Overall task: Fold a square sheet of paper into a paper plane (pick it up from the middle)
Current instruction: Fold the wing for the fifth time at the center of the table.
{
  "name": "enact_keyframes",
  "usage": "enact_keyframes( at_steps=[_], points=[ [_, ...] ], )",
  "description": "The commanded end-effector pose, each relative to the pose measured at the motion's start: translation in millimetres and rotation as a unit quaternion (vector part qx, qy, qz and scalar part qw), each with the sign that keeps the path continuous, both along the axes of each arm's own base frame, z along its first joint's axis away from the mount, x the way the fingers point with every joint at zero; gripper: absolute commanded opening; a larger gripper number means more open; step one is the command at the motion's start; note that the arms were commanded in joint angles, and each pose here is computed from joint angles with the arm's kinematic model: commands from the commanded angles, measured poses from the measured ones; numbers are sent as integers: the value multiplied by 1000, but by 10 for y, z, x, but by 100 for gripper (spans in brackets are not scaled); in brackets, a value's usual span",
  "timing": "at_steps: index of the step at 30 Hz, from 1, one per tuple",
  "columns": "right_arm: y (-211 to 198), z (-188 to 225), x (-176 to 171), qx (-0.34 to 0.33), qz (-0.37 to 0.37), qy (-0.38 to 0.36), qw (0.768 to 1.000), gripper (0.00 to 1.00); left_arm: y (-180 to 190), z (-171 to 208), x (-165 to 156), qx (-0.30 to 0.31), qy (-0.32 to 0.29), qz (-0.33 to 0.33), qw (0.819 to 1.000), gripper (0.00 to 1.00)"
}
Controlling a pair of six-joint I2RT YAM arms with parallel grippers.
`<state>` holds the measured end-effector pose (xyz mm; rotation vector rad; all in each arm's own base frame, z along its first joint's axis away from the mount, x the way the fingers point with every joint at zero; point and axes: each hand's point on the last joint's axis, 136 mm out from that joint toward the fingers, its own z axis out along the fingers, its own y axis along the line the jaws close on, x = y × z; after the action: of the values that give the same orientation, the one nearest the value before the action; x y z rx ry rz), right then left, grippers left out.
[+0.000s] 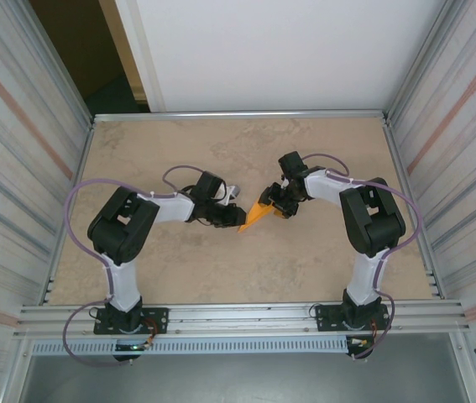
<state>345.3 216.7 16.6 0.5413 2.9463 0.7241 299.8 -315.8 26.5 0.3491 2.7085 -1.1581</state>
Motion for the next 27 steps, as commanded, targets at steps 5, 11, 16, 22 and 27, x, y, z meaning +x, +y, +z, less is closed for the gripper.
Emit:
enact_keyframes(
  at_steps=[5, 11, 16, 22, 27],
  points=[
    [-343, -805, -467, -117, 5, 91, 989, 52, 155, -376, -166, 67, 48, 0, 997, 21],
    [-323, -853, -479, -120, 11, 100, 988, 50, 147, -342, -151, 69, 47, 3, 997, 20],
    [-312, -864, -474, -124, 15, 102, 987, 49, 128, -251, -115, 66, 40, 5, 997, 21],
    [-326, -889, -489, -128, 16, 106, 986, 49, 63, 216, 83, 38, -18, 22, 999, 26],
    [-318, -887, -488, -126, 16, 106, 986, 49, -18, 498, 167, 7, -50, 33, 998, 29]
  ],
)
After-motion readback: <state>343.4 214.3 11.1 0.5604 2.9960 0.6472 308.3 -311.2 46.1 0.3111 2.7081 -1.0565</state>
